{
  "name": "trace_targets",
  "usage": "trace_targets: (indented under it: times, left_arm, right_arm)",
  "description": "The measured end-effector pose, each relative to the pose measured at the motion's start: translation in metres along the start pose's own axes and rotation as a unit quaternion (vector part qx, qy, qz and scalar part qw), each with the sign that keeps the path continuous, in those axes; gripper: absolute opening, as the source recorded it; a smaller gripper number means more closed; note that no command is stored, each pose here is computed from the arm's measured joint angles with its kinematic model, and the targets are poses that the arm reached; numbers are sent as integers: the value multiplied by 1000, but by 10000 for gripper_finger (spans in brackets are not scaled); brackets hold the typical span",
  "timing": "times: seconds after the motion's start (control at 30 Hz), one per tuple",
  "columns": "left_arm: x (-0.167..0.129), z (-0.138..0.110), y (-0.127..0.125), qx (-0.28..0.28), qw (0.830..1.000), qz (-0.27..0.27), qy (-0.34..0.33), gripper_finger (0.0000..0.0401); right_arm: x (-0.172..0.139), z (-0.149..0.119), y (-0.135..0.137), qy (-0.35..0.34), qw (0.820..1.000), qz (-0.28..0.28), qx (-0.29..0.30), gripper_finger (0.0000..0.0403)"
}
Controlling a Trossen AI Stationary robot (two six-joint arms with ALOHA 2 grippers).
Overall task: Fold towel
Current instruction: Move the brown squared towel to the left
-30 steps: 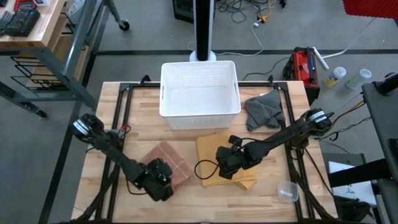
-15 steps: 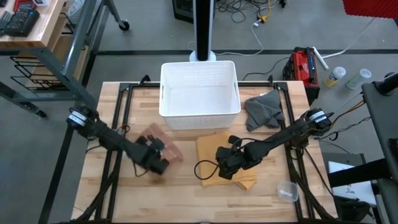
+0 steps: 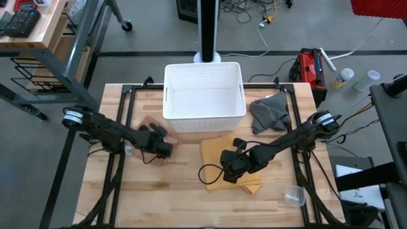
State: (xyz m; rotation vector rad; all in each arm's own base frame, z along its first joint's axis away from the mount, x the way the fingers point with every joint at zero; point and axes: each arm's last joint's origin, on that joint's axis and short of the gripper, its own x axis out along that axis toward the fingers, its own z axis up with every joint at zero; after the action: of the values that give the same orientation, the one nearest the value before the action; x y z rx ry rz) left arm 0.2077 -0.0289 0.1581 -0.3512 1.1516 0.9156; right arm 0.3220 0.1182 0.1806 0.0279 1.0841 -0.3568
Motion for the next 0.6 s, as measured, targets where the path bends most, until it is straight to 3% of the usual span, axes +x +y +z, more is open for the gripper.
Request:
trace_targets:
  times: [0.17, 0.3, 0.47, 0.6]
  left_arm:
    - [-31, 9, -3, -14, 993, -106, -53, 0]
    - [-42, 8, 0, -28, 988, -139, -59, 0]
    - [-23, -2, -2, -48, 989, -131, -42, 0]
    - [-1, -11, -18, -56, 979, -197, -17, 0]
  right_arm:
    - [0, -1, 0, 1, 1000, -1, -1, 0]
    - [0, -2, 1, 0, 1000, 0, -4, 0]
    - [-2, -4, 5, -3, 1000, 4, -9, 0]
    - [-3, -4, 7, -5, 1000, 6, -10, 0]
